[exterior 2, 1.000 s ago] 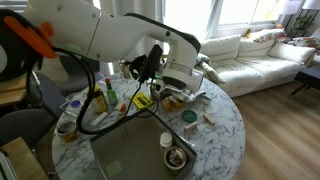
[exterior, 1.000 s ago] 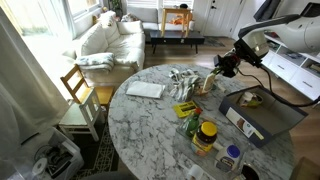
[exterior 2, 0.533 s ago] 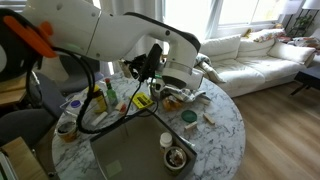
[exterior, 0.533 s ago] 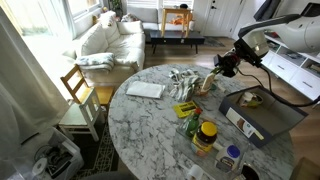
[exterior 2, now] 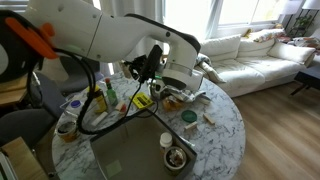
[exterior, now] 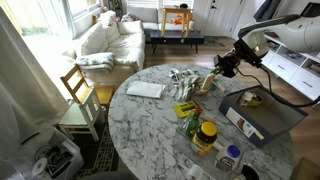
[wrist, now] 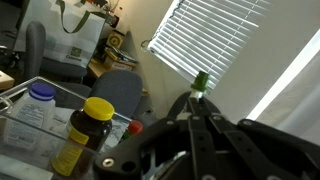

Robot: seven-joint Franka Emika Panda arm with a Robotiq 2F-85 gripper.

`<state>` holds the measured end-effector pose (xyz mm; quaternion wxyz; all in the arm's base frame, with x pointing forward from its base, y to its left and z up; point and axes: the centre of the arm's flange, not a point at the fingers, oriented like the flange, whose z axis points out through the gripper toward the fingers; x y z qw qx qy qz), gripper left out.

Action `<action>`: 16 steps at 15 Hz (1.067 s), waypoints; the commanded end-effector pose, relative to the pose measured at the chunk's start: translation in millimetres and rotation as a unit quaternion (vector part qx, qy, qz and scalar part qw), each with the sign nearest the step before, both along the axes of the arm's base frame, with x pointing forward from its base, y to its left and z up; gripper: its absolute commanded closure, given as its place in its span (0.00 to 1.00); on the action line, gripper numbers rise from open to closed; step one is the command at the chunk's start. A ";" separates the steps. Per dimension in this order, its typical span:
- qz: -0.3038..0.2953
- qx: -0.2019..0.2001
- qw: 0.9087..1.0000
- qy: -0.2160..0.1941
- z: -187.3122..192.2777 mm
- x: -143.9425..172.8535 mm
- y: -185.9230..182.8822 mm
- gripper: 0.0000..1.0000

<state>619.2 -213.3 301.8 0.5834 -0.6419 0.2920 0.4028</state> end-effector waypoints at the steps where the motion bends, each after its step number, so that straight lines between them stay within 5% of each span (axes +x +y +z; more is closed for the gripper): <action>1: 0.011 0.012 1.000 0.021 -15.1 2.0 -8.9 1.00; 9: 0.036 0.030 0.996 0.082 -43.5 -0.6 -5.0 1.00; 16: 0.029 0.029 0.996 0.074 -48.0 -7.1 5.0 0.99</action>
